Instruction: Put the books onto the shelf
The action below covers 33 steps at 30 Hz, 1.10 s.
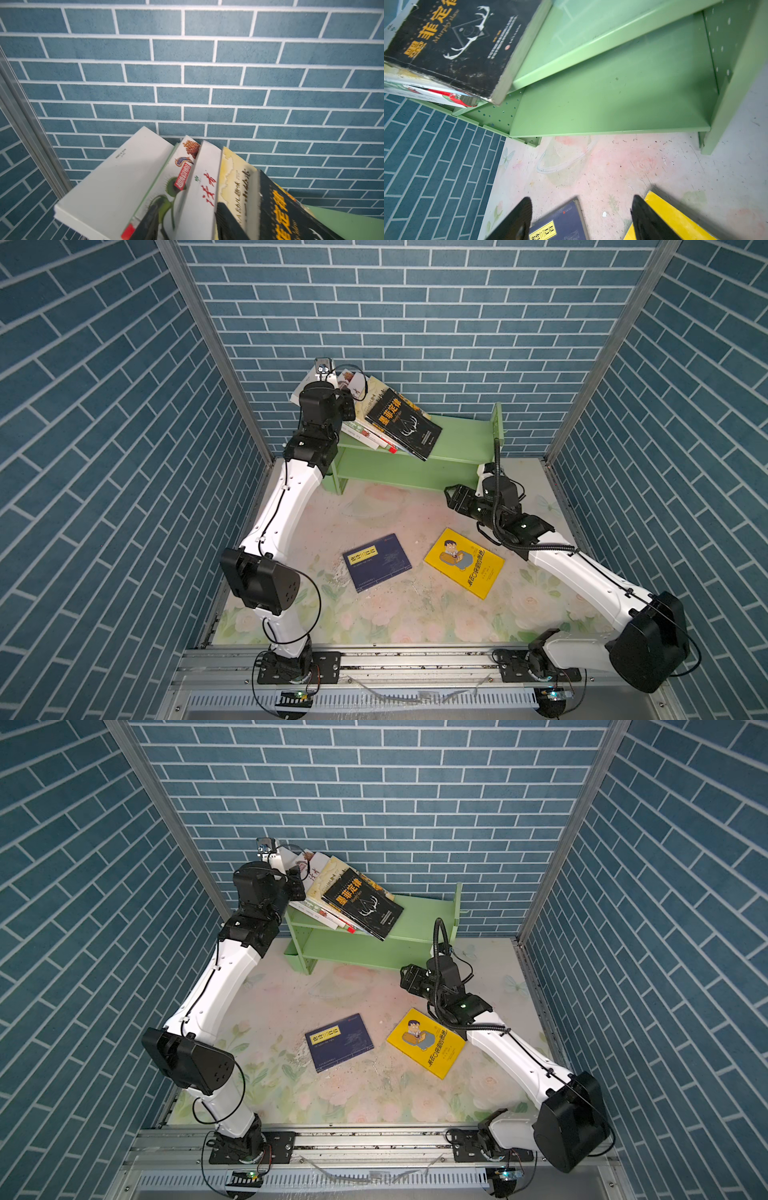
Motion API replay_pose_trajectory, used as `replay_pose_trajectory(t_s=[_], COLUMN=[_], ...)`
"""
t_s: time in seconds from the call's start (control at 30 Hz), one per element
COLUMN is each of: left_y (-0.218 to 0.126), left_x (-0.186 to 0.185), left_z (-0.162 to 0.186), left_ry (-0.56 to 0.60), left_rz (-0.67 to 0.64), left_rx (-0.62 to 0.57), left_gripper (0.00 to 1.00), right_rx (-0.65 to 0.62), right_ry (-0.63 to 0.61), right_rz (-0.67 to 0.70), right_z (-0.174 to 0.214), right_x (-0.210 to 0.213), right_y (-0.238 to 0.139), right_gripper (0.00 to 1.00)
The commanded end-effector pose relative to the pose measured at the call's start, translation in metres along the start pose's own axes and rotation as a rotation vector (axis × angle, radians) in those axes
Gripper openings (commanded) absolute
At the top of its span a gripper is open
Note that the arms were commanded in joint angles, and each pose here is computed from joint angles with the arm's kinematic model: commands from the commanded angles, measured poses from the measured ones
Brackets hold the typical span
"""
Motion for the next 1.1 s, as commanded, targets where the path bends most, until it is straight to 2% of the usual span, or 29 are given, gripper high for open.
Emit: replay_pose_trajectory(t_s=[0.0, 0.53, 0.73, 0.97, 1.07], left_y=[-0.014, -0.027, -0.039, -0.063, -0.076], left_x=[0.005, 0.007, 0.008, 0.01, 0.011], left_z=[-0.019, -0.016, -0.014, -0.004, -0.001], left_ry=[0.001, 0.006, 0.001, -0.037, -0.064], left_rz=[-0.003, 0.007, 0.022, 0.056, 0.073], left_rx=[-0.059, -0.054, -0.04, -0.012, -0.005], left_gripper=[0.47, 0.49, 0.58, 0.74, 0.77], right_rx=[0.007, -0.001, -0.006, -0.024, -0.04], right_ry=[0.035, 0.002, -0.037, -0.071, -0.08], right_rz=[-0.006, -0.063, -0.114, -0.156, -0.167], right_z=[0.001, -0.004, -0.01, -0.018, -0.022], right_x=[-0.001, 0.012, 0.026, 0.04, 0.044], right_y=[0.002, -0.007, -0.015, -0.028, -0.037], right_gripper=[0.76, 0.76, 0.76, 0.76, 0.76])
Point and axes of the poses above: each gripper's point midway between its finger pads, its own y axis out along the fingers, its own x axis along the line the jaws close on, z = x × y, the point moved 2 cm from there along -y, back along the fingers, and after that the axes turned 11 degrees about y, right-handed, at the moved point
